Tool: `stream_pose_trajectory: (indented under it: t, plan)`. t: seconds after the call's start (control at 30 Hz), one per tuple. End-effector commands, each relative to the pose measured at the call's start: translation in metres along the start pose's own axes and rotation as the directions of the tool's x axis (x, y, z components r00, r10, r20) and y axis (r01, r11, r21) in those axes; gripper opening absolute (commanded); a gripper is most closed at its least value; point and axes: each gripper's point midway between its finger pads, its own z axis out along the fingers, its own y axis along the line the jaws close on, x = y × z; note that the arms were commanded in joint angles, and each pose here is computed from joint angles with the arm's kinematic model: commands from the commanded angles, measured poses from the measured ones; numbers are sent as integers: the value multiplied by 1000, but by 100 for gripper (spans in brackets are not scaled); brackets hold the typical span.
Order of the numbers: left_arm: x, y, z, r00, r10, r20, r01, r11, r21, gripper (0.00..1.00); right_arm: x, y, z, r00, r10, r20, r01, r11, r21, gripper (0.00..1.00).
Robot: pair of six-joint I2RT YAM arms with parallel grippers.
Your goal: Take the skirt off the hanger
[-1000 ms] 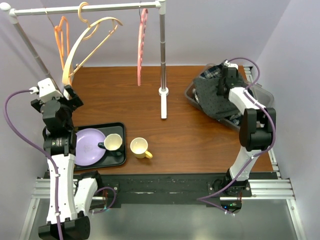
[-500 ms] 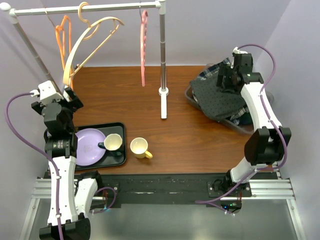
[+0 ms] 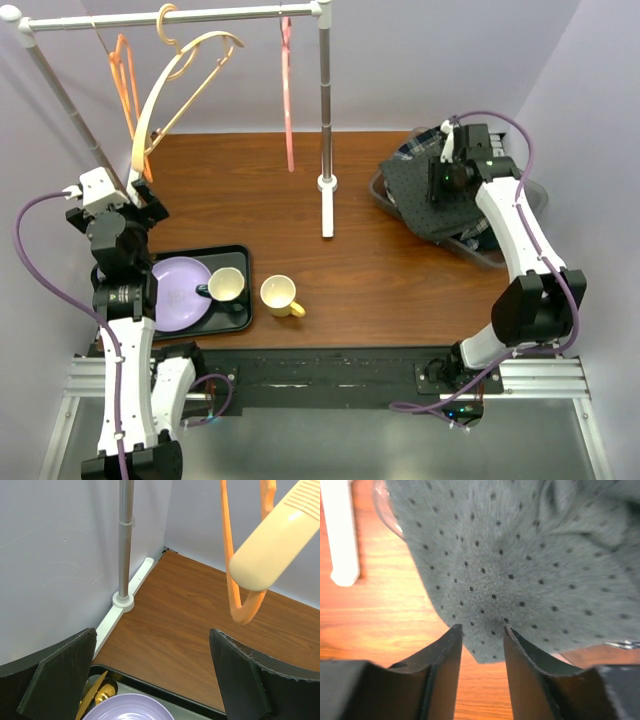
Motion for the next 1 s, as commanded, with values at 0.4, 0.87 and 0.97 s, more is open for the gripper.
stream_pose_trajectory:
  t: [0.4,0.87,0.97]
  plan:
    - [-11,-10,1,999,-21,39,19,999,44,99,-43,-47,130,984,-85,155,46,969,241,33]
    - [-8,-5,1,1000,-12,25,12,1000,20,100,27,-34,167,1000,-6,-27,10,988,151,38]
    - [-7,-4,1,1000,-12,25,12,1000,13,99,1,-32,133,1000,12,13,-14,988,157,49]
